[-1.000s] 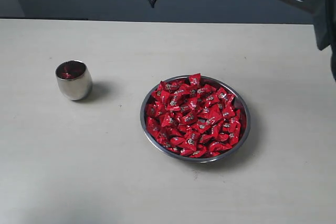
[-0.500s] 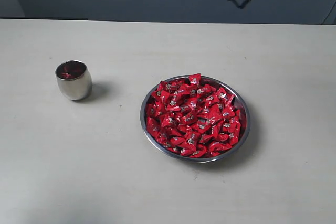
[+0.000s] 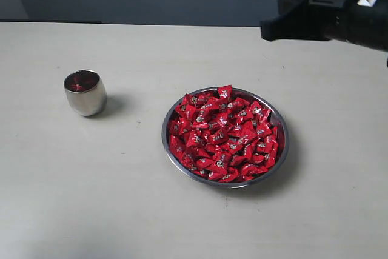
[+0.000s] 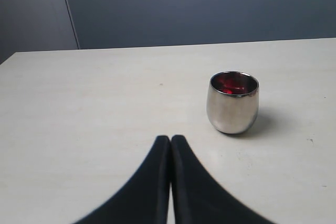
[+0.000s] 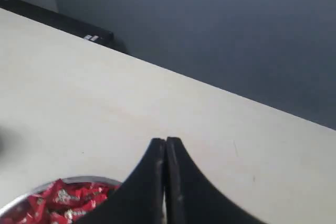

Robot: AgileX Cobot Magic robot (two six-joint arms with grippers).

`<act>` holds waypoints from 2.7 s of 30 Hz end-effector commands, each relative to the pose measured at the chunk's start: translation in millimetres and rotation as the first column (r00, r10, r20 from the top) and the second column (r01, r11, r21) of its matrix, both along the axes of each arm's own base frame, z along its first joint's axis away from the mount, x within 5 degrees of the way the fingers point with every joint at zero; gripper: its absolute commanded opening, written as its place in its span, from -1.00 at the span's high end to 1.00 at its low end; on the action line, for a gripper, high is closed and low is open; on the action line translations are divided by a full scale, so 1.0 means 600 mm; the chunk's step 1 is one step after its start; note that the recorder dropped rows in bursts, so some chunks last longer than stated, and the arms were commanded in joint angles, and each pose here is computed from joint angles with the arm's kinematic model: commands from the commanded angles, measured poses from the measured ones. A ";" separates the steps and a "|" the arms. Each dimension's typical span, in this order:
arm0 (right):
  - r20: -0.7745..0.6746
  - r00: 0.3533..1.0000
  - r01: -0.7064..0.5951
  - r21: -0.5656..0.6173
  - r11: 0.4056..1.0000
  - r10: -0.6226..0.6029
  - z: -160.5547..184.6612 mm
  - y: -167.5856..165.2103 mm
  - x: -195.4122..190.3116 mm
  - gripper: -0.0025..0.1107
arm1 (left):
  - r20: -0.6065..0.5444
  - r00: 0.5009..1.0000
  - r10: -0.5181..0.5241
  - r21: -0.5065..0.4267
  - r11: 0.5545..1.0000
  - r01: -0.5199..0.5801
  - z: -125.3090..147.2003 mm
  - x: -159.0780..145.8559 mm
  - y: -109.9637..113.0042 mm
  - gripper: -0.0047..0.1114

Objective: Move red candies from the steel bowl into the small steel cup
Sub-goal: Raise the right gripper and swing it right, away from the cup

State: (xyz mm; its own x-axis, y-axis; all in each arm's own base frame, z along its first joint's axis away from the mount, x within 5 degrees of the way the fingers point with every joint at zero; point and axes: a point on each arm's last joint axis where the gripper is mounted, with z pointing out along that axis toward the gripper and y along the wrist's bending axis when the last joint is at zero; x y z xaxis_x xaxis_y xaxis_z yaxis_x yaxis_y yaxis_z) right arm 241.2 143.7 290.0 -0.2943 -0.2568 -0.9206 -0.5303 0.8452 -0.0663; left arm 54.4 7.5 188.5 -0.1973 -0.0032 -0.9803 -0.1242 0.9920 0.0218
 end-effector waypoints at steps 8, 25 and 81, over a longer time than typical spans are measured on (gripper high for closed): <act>-0.050 0.992 0.115 -0.005 0.993 -0.115 -0.065 -0.082 -0.072 0.97 | 0.001 1.000 0.001 -0.003 1.000 -0.001 -0.002 0.000 0.000 0.91; -0.361 0.920 0.135 -0.075 0.988 -0.153 -0.166 -0.076 -0.075 0.97 | 0.001 1.000 0.001 -0.003 1.000 -0.001 -0.002 0.000 0.000 0.91; 0.114 0.975 0.175 0.124 0.977 -0.189 -0.052 -0.157 -0.216 0.97 | 0.001 1.000 0.001 -0.003 1.000 -0.001 -0.002 0.000 0.000 0.91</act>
State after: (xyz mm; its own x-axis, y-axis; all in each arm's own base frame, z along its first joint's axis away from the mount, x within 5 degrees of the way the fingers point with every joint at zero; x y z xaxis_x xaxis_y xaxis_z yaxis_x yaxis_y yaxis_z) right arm 112.2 47.2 260.1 -0.2056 -0.1057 -0.9729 -0.3366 0.9411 -0.0312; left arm 54.4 7.5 188.5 -0.1973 -0.0032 -0.9803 -0.1242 0.9920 0.0218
